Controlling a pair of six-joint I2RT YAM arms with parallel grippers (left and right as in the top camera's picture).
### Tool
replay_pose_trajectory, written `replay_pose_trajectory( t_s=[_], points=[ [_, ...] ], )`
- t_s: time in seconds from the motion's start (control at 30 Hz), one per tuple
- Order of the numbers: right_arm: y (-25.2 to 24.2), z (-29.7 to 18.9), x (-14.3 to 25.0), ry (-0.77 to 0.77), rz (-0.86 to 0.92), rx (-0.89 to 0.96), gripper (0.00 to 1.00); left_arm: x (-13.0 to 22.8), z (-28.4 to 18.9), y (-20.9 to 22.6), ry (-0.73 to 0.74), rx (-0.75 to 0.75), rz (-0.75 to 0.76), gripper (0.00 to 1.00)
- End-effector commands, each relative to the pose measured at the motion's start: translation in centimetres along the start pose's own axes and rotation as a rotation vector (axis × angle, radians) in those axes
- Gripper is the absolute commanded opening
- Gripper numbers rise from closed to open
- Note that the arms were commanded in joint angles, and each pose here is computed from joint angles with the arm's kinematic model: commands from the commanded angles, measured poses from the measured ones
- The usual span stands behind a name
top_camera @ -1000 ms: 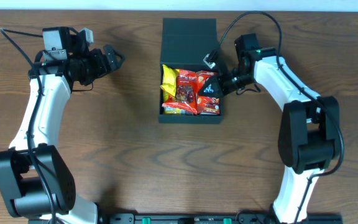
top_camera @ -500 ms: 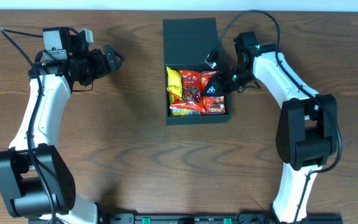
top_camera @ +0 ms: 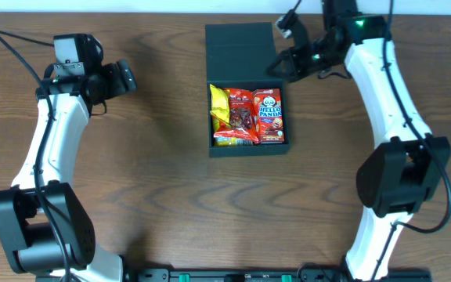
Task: Pack container
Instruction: 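Raise the right arm out of the box to the upper right, then grasp the yellow Julie's Le-mond pack with the left gripper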
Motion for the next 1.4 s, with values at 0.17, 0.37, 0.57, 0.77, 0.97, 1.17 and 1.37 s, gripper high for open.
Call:
replay_pose_trajectory(
  t_s=[0.17,0.37,0.57,0.77,0.97,1.17,1.37],
  points=[
    [-1.3,-2.3,-0.3,-0.045,0.005,0.033,0.01,-1.3,3.7,4.0,-0.064,-0.349,0.136,0.95],
    [-1.3,-2.4,0.0,-0.03,0.04,0.032,0.01,-0.2,9.0,6.0,-0.092,-0.427,-0.048,0.95],
    [-1.5,-2.4,0.3,-0.016,0.079,0.048,0.01,0.5,12.5,8.3,-0.106,-0.352,-0.208,0.95],
    [-1.7,-2.4,0.3,-0.014,0.103,0.073,0.01,-0.5,14.1,8.7,-0.099,-0.239,-0.23,0.95],
    [-1.7,-2.4,0.2,-0.023,0.107,0.075,0.02,-1.8,14.2,7.7,-0.123,-0.208,-0.208,0.95],
    [-1.8,-2.4,0.0,-0.032,0.099,0.076,0.01,-1.4,14.3,7.4,-0.095,-0.208,-0.161,0.95],
    [-1.8,-2.4,-0.3,-0.046,0.087,0.078,0.01,-1.1,14.8,7.3,-0.085,-0.21,-0.121,0.95]
  ],
)
Point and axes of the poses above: each gripper's point midway between its finger pads, its own z axis out along the fingers, its own y axis along the line the jaws close on, x = y × z, the point moved 7 cm from there along -z, back along the fingers, and after that the axes turned 8 degrees about z, right-handed, at the moved point
